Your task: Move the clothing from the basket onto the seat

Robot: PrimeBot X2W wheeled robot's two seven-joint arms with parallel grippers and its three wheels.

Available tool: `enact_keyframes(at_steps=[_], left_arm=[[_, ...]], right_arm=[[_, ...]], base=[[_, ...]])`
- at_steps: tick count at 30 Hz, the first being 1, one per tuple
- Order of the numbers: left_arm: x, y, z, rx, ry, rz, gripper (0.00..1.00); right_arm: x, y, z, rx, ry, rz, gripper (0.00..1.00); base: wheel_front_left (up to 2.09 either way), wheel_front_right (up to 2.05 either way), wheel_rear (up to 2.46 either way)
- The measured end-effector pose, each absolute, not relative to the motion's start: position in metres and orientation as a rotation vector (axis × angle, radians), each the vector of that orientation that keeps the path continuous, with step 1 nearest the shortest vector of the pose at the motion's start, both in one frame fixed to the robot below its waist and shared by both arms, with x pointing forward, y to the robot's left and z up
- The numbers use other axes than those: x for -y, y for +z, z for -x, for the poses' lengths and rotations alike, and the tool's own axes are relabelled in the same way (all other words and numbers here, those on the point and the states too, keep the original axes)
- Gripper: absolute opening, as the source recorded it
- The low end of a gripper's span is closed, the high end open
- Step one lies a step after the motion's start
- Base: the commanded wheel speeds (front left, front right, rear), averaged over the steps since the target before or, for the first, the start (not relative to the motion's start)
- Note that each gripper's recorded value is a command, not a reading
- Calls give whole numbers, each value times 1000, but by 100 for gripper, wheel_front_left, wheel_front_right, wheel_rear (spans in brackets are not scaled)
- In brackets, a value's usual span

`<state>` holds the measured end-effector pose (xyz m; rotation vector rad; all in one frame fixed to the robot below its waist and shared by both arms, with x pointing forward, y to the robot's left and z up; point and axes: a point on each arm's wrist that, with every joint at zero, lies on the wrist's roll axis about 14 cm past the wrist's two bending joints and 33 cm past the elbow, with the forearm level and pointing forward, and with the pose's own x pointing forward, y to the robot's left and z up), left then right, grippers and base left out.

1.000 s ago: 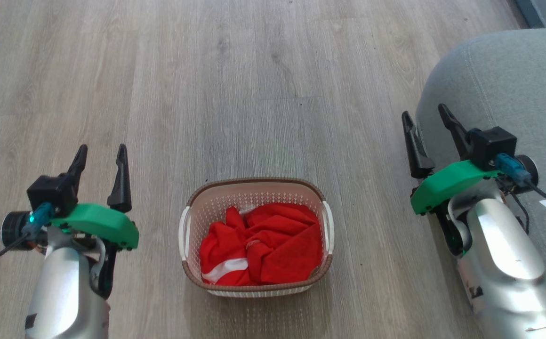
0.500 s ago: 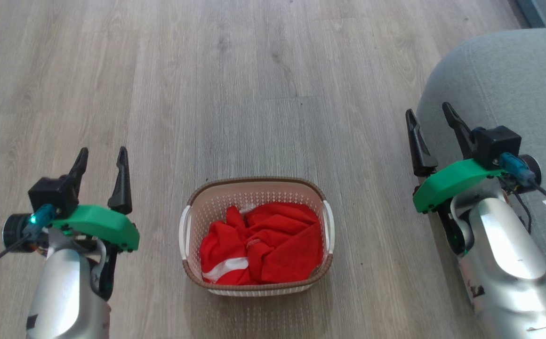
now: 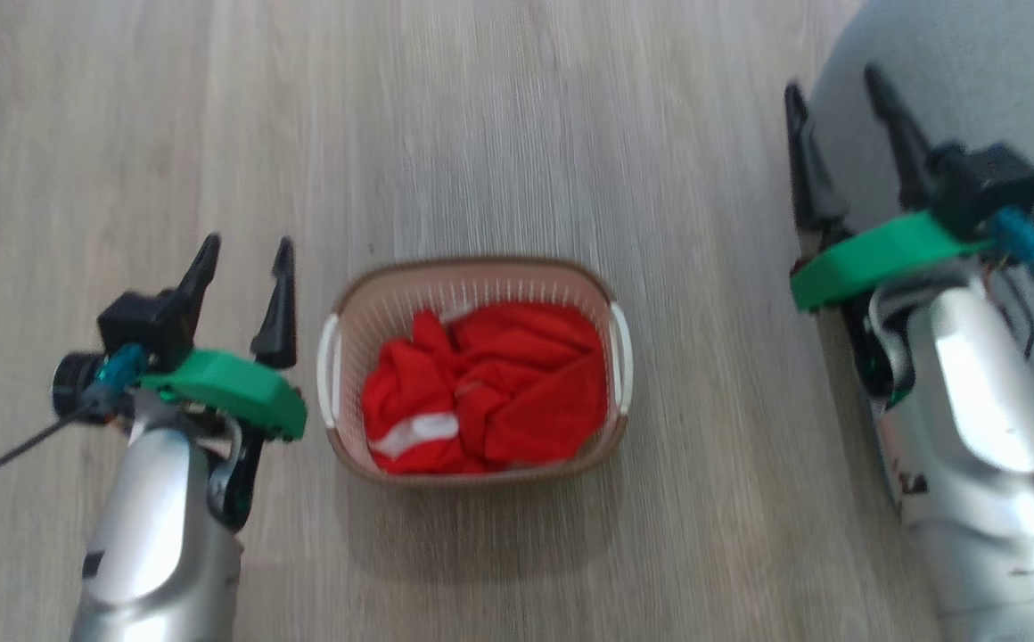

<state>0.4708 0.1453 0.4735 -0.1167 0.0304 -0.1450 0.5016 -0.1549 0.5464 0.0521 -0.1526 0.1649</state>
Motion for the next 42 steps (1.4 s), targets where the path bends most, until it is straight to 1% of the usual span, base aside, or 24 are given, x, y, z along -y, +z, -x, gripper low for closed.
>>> enact_keyframes(at_steps=[4, 11, 15, 20, 21, 28, 34, 39, 42], left_arm=[[-129, 451, -488, -74, -183, 142, 100], [-93, 400, -520, -166, -273, 175, 100], [-74, 352, -527, -275, -316, 200, 100], [-55, 283, -521, -440, -359, 215, 100], [-45, 263, -519, -489, -390, 212, 100], [-1, 210, -509, -618, -538, 186, 100], [47, 196, -495, -649, -709, 177, 100], [79, 187, -463, -697, -857, 163, 100], [83, 175, -449, -741, -897, 151, 100]], right_arm=[[156, 540, -522, 162, 162, -44, 100], [156, 510, -565, 146, 161, -25, 100], [154, 478, -586, 109, 167, -20, 100], [152, 431, -602, 43, 173, -12, 100], [153, 413, -605, 16, 174, -5, 100], [160, 368, -606, -59, 170, 11, 100], [174, 350, -600, -100, 148, 27, 100], [181, 344, -596, -116, 134, 18, 100], [184, 340, -594, -127, 130, 15, 100]], base=[[0, 0, 0], [0, 0, 0], [0, 0, 0], [0, 0, 0], [0, 0, 0], [0, 0, 0], [0, 0, 0], [0, 0, 0], [0, 0, 0]])
